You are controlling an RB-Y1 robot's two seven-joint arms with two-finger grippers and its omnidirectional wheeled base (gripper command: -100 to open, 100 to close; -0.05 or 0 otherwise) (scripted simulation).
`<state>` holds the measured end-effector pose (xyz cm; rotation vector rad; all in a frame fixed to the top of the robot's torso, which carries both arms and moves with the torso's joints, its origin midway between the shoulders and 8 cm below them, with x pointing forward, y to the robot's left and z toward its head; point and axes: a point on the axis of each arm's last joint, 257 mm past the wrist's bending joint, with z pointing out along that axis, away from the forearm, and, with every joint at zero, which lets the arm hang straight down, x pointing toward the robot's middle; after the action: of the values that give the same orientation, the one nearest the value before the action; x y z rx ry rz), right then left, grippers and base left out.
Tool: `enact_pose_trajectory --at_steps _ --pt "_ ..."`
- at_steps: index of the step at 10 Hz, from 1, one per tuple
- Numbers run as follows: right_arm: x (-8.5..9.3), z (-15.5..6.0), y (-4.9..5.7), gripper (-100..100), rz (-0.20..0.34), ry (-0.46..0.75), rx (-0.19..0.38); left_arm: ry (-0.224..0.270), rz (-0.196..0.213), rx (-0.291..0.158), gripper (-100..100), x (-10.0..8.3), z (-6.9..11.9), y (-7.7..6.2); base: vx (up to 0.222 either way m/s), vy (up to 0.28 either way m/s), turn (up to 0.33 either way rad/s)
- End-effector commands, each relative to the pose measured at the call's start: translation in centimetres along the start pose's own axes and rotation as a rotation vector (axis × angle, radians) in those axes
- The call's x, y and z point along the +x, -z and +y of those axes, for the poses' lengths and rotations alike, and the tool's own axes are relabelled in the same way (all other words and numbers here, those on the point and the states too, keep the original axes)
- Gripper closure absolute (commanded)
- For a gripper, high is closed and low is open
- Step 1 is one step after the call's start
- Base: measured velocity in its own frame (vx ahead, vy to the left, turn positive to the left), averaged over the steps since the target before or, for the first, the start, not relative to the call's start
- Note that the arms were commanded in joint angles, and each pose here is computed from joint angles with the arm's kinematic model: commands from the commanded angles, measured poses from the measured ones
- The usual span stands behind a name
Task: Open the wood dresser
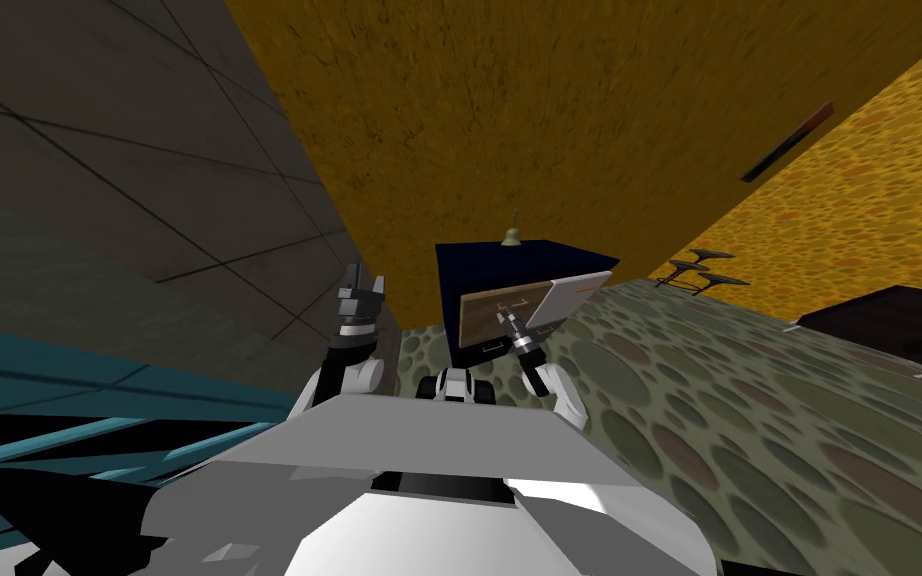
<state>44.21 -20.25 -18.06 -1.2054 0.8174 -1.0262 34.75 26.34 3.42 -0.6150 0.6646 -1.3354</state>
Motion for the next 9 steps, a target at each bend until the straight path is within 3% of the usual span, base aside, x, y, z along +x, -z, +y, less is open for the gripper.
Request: enact_pose_trajectory --at_steps 1,3,7,8,9 --pt "-0.7 0.6 0.4 100 -0.005 -0.004 0.0 0.0 0.0 0.0 0 0.0 0.0 0.0 -0.026 -0.033 -0.083" --pt "-0.3 -0.2 0.2 100 -0.007 -0.003 0.002 0.0 0.0 0.0 0 0.0 0.0 0.0 -0.075 -0.03 -0.016" --pt "-0.2 -0.7 0.2 100 -0.014 -0.001 0.006 0.0 0.0 0.0 0 0.0 0.0 0.0 -0.175 -0.06 -0.015" --pt "-0.4 -0.1 0.3 -100 -0.01 -0.005 -0.001 0.0 0.0 0.0 0 0.0 0.0 0.0 0.074 0.013 0.012" --pt "-0.5 0.1 0.3 -100 -0.009 -0.006 -0.002 0.0 0.0 0.0 0 0.0 0.0 0.0 0.15 0.042 0.011"
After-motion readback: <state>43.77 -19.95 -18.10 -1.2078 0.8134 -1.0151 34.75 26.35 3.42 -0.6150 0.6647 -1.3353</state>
